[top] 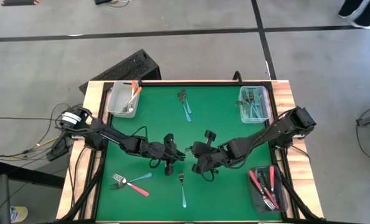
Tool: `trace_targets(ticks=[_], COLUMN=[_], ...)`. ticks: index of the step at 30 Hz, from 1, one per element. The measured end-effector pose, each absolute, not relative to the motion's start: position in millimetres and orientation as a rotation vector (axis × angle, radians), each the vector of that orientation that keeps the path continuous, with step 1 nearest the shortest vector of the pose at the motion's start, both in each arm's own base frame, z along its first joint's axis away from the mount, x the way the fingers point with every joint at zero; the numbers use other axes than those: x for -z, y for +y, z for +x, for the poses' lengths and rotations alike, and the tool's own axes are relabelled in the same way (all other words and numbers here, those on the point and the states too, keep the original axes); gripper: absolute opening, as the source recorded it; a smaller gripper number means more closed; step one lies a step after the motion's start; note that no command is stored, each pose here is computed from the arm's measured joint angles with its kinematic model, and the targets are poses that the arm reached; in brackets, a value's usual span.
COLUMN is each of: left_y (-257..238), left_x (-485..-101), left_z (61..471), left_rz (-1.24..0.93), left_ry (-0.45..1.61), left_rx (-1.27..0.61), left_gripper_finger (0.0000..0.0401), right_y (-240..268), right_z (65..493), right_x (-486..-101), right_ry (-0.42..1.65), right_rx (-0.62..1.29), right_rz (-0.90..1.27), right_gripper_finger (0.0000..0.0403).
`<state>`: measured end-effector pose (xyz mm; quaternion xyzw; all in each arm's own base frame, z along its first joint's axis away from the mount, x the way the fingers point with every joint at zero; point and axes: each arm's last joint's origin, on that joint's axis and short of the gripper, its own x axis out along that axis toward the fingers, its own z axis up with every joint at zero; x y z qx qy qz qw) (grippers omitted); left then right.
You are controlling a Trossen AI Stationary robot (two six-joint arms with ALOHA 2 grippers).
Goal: Sort silverware by color (type)
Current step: Put the orange fork into the white bin
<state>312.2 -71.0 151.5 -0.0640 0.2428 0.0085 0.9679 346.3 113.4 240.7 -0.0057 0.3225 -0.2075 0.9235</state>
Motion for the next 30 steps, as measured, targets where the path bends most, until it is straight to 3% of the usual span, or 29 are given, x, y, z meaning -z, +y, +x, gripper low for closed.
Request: trace_targets(ticks=[8, 13, 23, 30], left_y=[-65.2, -60.4, -37.4, -12.3], left_x=[-149.8, -151.3, -187.8, -225.4], left_z=[312.7, 309.5, 267.0, 228.1], left_rz=[-0.153, -0.138, -0.084, -0.097], left_ry=[0.514, 0.550, 0.685, 0.668], left_rx=[-0.015, -0.047, -0.342, -0.502], left_gripper_finger=[0.0002, 0.0000, 0.0000, 0.0000], right_y=[113.1, 107.9, 86.4, 106.6], right_z=[346.7, 348.4, 358.6, 371.7], right_x=[-241.1, -240.8, -206.9, -175.2], right_ry=[0.658, 0.644, 0.691, 0.711], right_rx=[0.426, 0.465, 0.680, 0.607], right_rz=[-0.029, 0.038, 0.187, 0.228], right_gripper_finger=[0.0022, 0.0059, 0.0150, 0.0171])
